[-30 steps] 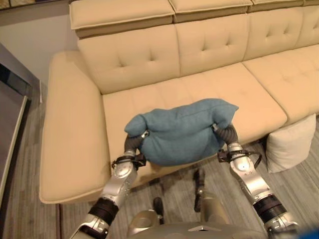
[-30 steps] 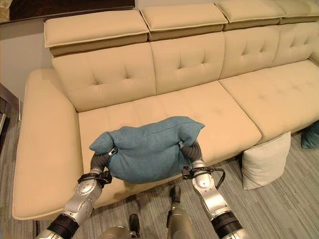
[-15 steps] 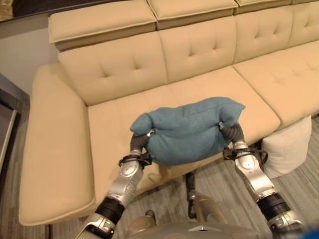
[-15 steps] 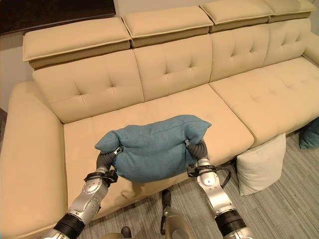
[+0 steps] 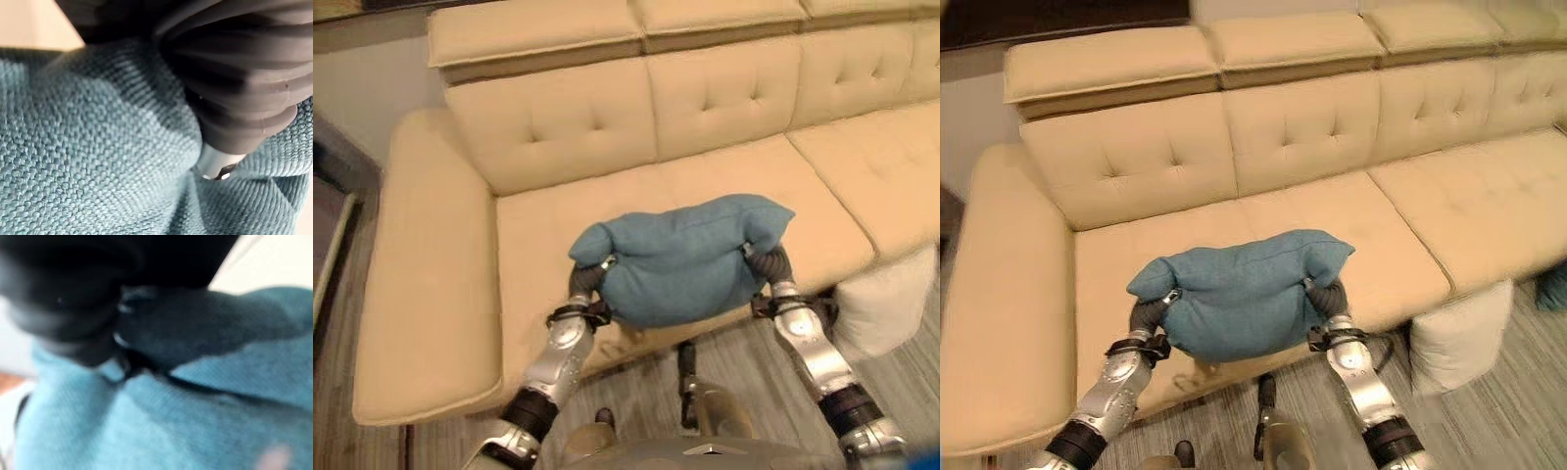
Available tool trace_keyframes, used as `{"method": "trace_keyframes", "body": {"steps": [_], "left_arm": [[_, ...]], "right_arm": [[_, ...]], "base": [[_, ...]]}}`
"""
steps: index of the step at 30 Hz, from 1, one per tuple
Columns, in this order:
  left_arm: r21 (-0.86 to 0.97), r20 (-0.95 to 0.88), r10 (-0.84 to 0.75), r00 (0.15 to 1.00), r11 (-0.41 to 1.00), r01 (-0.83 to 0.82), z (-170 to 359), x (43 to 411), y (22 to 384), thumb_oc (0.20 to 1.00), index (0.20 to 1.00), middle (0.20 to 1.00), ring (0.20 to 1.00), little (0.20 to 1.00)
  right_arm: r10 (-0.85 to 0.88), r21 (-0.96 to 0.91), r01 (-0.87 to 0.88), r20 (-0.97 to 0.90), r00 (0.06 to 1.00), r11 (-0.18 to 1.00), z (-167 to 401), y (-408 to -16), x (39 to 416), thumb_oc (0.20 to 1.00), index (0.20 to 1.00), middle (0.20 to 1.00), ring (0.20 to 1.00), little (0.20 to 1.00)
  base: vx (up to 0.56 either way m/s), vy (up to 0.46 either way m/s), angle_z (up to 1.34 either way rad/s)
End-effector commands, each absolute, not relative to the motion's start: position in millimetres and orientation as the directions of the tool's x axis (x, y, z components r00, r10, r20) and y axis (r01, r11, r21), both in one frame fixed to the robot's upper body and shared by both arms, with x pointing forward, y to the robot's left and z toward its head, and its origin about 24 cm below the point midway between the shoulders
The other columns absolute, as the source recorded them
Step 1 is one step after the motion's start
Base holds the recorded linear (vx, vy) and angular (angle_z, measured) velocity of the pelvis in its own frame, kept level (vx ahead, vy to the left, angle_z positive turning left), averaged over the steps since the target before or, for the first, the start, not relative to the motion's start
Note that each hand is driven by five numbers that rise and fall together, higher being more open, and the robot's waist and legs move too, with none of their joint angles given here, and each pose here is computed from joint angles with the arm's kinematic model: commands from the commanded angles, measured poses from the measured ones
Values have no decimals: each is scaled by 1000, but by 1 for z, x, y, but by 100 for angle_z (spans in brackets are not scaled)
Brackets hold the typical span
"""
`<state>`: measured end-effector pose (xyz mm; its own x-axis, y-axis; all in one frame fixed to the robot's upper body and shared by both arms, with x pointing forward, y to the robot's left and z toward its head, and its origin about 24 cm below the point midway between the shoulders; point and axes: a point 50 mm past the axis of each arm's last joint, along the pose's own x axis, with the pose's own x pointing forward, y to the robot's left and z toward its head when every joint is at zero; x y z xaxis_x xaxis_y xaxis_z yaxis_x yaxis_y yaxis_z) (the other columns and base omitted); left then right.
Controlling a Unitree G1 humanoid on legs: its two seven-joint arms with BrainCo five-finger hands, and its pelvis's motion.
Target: Pick up all the scattered cushions and arrange them neatly on the sofa.
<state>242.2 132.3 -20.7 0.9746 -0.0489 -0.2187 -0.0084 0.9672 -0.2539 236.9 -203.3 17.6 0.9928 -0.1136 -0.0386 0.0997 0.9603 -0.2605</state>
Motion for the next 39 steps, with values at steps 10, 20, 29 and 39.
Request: {"method": "trace_keyframes", "body": {"steps": [10,20,29,39], "left_arm": [[-241,18,-163,986,957,163,30,262,117,200,200,200,200,200],[-244,10,-149,989,959,147,29,261,119,200,200,200,200,200],[-175,110,-93,990,978,111,53,278,128,200,200,200,200,200],[-174,397,6,918,982,69,142,329,120,200,200,200,200,200]], "right_arm": [[78,-110,-62,144,987,992,48,-142,262,200,200,200,200,200],[65,-128,-48,132,989,991,46,-149,260,200,200,200,200,200],[90,-170,-53,221,971,984,70,-145,276,200,200,200,200,200],[161,-218,-61,477,864,974,154,-110,324,200,200,200,200,200]], "base": [[31,5,-19],[25,-25,-4],[33,-8,-4],[-102,6,-1]]}}
